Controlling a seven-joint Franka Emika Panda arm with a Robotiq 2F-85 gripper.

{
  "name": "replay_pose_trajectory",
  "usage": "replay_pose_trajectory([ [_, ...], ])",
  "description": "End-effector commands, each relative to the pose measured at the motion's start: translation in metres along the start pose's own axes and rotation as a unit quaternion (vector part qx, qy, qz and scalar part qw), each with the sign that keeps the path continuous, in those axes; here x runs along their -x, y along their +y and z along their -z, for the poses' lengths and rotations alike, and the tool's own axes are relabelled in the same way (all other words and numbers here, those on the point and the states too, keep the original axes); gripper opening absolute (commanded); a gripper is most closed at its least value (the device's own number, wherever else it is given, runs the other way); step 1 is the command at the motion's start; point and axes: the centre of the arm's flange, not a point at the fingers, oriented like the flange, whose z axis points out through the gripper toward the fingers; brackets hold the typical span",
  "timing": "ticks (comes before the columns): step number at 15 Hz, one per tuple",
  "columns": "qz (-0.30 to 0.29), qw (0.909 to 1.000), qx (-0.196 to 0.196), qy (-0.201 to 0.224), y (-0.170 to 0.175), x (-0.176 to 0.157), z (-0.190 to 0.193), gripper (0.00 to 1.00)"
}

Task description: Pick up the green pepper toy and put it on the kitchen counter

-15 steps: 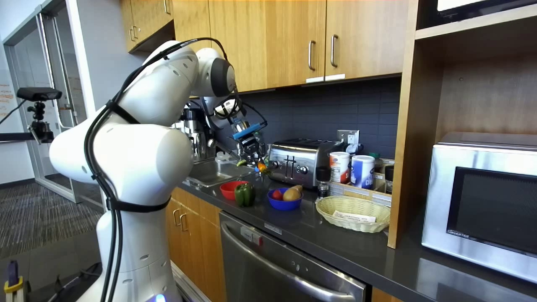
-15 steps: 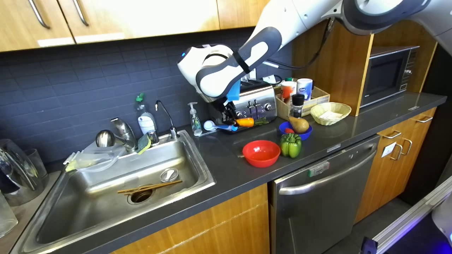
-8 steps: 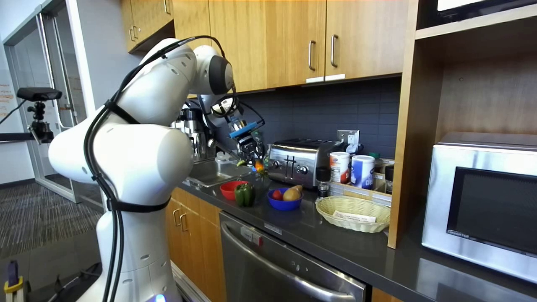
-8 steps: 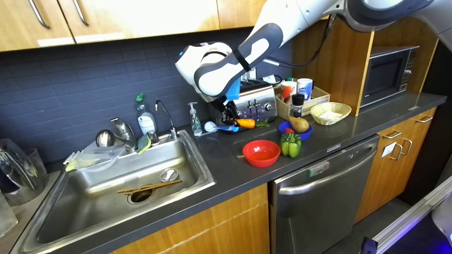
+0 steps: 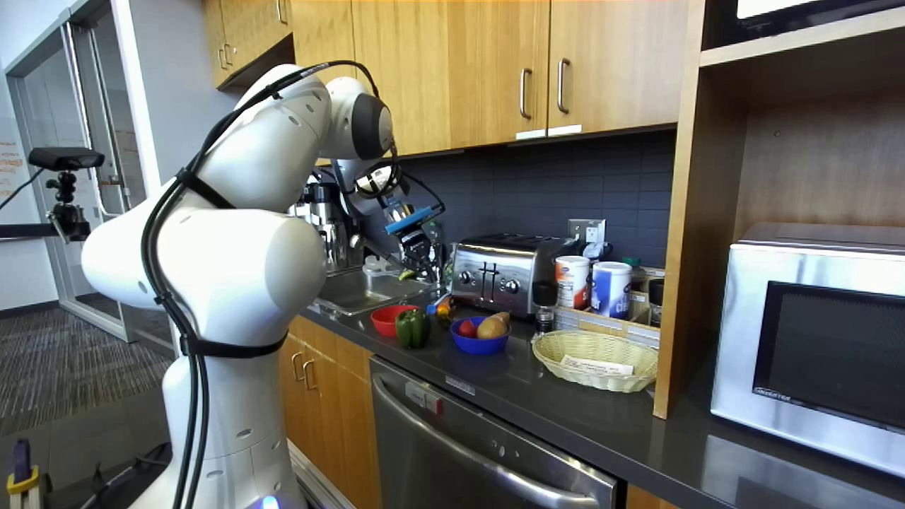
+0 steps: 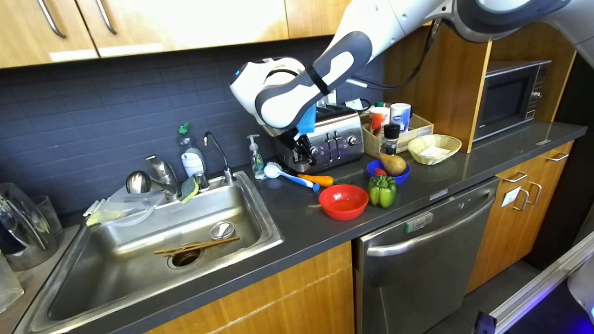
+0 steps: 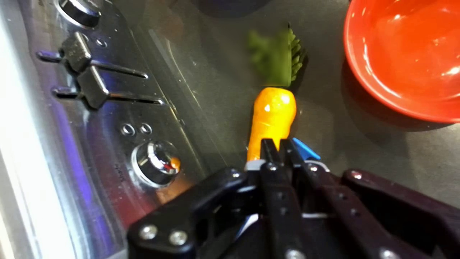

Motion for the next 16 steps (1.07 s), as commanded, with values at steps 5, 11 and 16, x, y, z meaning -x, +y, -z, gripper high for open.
replay_pose_trajectory([
  [5, 0.007, 0.9997, -0.021, 0.01, 0.004, 0.012, -0.005, 0.58],
  [11, 0.003, 0.998, -0.053, 0.035, 0.019, 0.011, -0.027, 0.98],
  [16, 0.006, 0.9959, -0.078, 0.046, 0.034, 0.013, -0.044, 1.0],
])
